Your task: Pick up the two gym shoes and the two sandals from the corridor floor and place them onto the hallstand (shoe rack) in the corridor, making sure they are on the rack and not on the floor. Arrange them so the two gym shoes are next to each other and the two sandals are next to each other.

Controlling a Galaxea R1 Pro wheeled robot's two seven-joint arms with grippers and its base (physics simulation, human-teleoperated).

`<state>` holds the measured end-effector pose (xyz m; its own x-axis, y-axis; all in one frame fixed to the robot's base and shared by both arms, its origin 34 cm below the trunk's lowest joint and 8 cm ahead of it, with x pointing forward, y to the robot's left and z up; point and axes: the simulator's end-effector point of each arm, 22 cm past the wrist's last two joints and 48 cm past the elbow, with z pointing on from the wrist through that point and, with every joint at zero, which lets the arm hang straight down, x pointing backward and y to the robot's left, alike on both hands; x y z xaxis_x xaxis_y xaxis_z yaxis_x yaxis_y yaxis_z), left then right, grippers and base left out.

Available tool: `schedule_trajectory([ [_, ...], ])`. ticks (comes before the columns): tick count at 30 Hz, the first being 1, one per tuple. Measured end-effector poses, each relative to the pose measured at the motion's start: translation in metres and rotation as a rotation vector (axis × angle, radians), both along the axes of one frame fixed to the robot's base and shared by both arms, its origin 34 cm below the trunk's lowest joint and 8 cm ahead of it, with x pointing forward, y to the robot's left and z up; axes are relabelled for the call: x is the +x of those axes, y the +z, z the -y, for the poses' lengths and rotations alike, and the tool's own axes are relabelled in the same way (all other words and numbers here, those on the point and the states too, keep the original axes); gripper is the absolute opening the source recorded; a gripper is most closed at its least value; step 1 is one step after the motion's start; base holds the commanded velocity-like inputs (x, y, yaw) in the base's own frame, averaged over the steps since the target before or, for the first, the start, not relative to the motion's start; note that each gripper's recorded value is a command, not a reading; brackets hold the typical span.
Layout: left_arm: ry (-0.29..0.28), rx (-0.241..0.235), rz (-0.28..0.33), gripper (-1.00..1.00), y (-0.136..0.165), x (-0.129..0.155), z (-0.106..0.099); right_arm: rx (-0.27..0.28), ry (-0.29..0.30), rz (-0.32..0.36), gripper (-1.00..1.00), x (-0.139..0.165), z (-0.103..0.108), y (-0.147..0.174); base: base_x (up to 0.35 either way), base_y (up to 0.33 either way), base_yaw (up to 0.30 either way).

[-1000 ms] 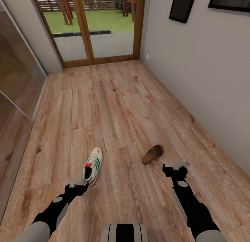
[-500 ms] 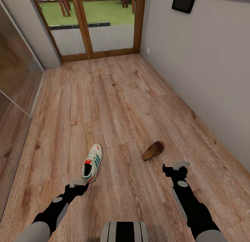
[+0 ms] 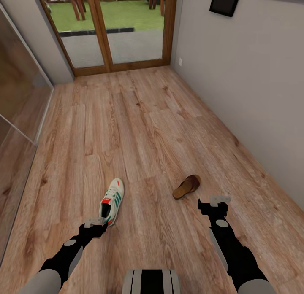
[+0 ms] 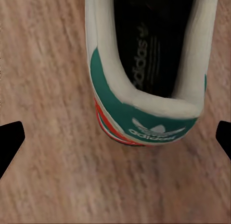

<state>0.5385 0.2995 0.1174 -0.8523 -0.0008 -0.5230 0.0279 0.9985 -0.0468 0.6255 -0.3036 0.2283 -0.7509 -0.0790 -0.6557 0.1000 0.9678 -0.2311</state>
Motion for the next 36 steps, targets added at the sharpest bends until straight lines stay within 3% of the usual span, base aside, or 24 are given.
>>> schedule_trajectory([
  [25, 0.003, 0.000, 0.001, 1.00, 0.0000, 0.0001, -0.0004, 0.000, 0.000, 0.000, 1.00, 0.0000, 0.0000, -0.0001, 0.064, 0.000, -0.001],
  [36, 0.003, 0.000, 0.002, 1.00, 0.0004, 0.0001, -0.0003, 0.000, 0.000, 0.001, 1.00, 0.0003, 0.0000, 0.0006, 0.001, 0.000, -0.162],
])
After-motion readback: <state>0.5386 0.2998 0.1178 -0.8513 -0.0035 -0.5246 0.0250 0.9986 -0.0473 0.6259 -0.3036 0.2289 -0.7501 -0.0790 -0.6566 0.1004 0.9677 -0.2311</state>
